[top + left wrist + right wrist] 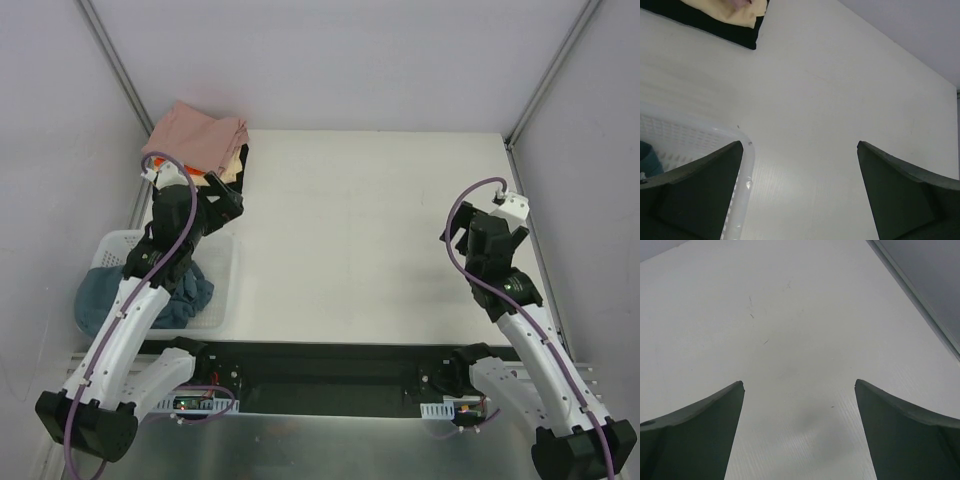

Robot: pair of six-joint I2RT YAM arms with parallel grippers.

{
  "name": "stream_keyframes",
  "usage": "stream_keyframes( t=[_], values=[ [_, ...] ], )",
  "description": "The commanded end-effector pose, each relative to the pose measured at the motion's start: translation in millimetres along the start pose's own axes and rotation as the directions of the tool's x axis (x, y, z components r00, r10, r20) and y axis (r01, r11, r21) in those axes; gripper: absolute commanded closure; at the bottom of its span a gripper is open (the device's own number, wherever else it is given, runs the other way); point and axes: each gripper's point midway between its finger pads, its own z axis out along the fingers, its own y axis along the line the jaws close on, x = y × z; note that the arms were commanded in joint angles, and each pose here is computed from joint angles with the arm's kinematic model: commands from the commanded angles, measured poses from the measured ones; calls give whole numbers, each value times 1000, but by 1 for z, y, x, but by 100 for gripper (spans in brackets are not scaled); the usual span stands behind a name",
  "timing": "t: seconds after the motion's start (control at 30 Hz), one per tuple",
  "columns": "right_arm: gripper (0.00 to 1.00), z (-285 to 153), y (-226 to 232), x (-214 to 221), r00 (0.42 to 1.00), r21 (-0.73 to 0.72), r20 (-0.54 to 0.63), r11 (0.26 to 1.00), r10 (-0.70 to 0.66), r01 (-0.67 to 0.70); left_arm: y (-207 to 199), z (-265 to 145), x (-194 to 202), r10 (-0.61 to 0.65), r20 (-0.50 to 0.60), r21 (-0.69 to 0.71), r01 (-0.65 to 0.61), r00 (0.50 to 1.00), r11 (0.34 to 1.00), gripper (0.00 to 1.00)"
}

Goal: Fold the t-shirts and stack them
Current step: Grab the tshirt from the pile

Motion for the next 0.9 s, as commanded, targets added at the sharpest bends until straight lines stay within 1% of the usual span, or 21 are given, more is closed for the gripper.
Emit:
stream_keyframes(
  t=[0.0, 0.07, 0.1, 0.17, 0.2, 0.3, 0.4, 0.47, 0.5, 0.53, 0.67, 0.77, 0.87],
  values=[
    [4, -3, 10, -14, 999, -58, 40, 998, 3, -1, 26, -14, -1, 10, 30, -107, -6, 999, 994, 1],
    [4, -2, 8, -11, 1000, -41, 30, 999, -5, 7, 36, -20, 9, 4, -11, -149, -6, 1000, 989, 1],
    [4, 0, 6, -9, 1000, -26, 23, 1000, -11, 12, 42, -23, 14, -24, -25, -184, 19, 999, 983, 1],
    [4, 2, 7, -7, 1000, -23, 11, 1000, -18, 19, 58, -27, 15, -38, -20, -272, 31, 999, 962, 1],
    [4, 3, 9, -5, 1000, -26, 2, 999, -26, 26, 73, -34, 26, -58, -59, -348, 34, 997, 937, 1],
    [4, 6, 8, -3, 999, -13, -14, 999, -36, 36, 104, -48, 37, -101, -101, -496, 38, 990, 868, 1],
    [4, 11, 7, 0, 999, 12, -25, 999, -44, 44, 120, -49, 57, -138, -162, -545, 29, 977, 838, 1],
    [4, 14, 6, 2, 998, 25, -35, 998, -54, 55, 135, -47, 68, -198, -187, -584, 53, 962, 810, 1],
    [4, 16, 7, 5, 997, 25, -46, 998, -59, 60, 135, -46, 74, -226, -212, -583, 62, 951, 810, 1],
    [4, 16, 8, 5, 997, 23, -48, 998, -61, 62, 143, -44, 78, -256, -222, -608, 72, 941, 791, 1],
    [4, 19, 8, 7, 996, 29, -56, 997, -67, 69, 155, -42, 95, -292, -275, -652, 45, 916, 757, 1],
    [4, 22, 8, 10, 995, 32, -66, 997, -71, 74, 166, -46, 105, -321, -272, -700, 42, 907, 713, 1],
    [4, 24, 9, 11, 994, 37, -75, 996, -78, 81, 176, -50, 108, -328, -251, -743, 36, 911, 669, 1]
  ],
)
